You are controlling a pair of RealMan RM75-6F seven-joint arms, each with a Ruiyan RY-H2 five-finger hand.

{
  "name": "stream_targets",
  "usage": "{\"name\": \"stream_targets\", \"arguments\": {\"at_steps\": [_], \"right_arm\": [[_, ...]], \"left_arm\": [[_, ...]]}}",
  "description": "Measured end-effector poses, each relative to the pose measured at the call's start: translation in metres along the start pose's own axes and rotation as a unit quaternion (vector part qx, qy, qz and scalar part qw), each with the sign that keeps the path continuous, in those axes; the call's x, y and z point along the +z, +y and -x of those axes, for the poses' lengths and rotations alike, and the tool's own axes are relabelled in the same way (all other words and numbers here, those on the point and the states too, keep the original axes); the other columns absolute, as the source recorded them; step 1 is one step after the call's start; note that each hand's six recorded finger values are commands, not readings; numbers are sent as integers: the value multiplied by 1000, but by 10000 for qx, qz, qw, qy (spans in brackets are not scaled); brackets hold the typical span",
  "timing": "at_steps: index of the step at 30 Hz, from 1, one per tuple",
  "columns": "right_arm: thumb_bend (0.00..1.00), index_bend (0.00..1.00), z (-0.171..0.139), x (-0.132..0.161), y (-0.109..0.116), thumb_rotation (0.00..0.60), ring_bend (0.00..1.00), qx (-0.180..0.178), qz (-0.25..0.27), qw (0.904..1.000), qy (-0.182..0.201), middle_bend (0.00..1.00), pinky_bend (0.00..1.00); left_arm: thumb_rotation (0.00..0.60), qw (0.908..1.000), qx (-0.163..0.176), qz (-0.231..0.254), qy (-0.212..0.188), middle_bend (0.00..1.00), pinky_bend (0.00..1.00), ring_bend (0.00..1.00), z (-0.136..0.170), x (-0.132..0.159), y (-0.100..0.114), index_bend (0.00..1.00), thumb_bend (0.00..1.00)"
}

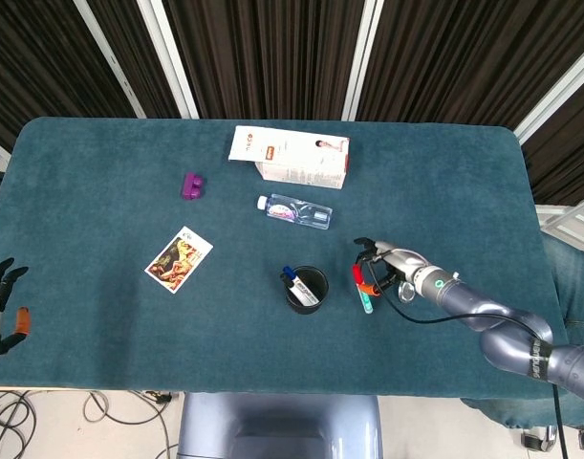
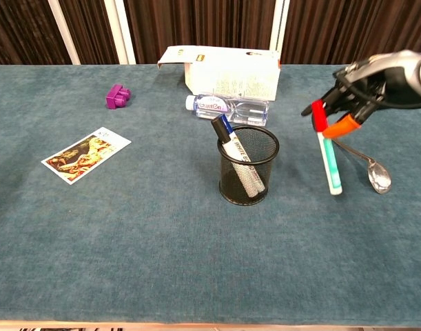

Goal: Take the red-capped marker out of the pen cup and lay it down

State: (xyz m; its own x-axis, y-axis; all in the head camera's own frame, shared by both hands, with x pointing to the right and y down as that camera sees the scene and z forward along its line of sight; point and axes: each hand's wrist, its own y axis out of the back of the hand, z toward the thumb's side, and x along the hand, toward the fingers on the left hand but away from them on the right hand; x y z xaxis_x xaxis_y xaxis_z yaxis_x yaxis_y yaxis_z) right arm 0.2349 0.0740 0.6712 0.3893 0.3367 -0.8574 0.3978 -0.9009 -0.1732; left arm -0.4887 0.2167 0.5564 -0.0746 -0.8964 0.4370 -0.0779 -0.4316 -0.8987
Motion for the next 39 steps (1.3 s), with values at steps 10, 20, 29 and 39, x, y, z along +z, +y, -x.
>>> {"name": "stream_targets", "arguments": {"at_steps": [10, 20, 29, 39], "right_arm": [[329, 381, 10, -2, -1, 600, 0, 60, -59, 9999, -135, 0, 180], [244, 103, 0, 12, 13, 600, 0, -190, 30, 9998, 13, 0, 180], [244, 99, -27, 21, 45, 600, 0, -966, -230, 9945, 332, 0, 180], [243, 76, -92, -9, 81, 600, 0, -2770, -1689, 9457, 199, 0, 180]], "left_arm": [[600, 10000, -18, 41, -4, 53, 90, 94, 1, 1, 0, 160, 538], [600, 10000, -51, 78, 26, 53, 90, 94, 2, 0, 0, 160, 539], [600, 10000, 29, -27, 5, 53, 90, 94, 0, 0, 3, 160, 538], [600, 9998, 114, -152, -38, 53, 90, 94, 3, 3, 1, 160, 539]]}}
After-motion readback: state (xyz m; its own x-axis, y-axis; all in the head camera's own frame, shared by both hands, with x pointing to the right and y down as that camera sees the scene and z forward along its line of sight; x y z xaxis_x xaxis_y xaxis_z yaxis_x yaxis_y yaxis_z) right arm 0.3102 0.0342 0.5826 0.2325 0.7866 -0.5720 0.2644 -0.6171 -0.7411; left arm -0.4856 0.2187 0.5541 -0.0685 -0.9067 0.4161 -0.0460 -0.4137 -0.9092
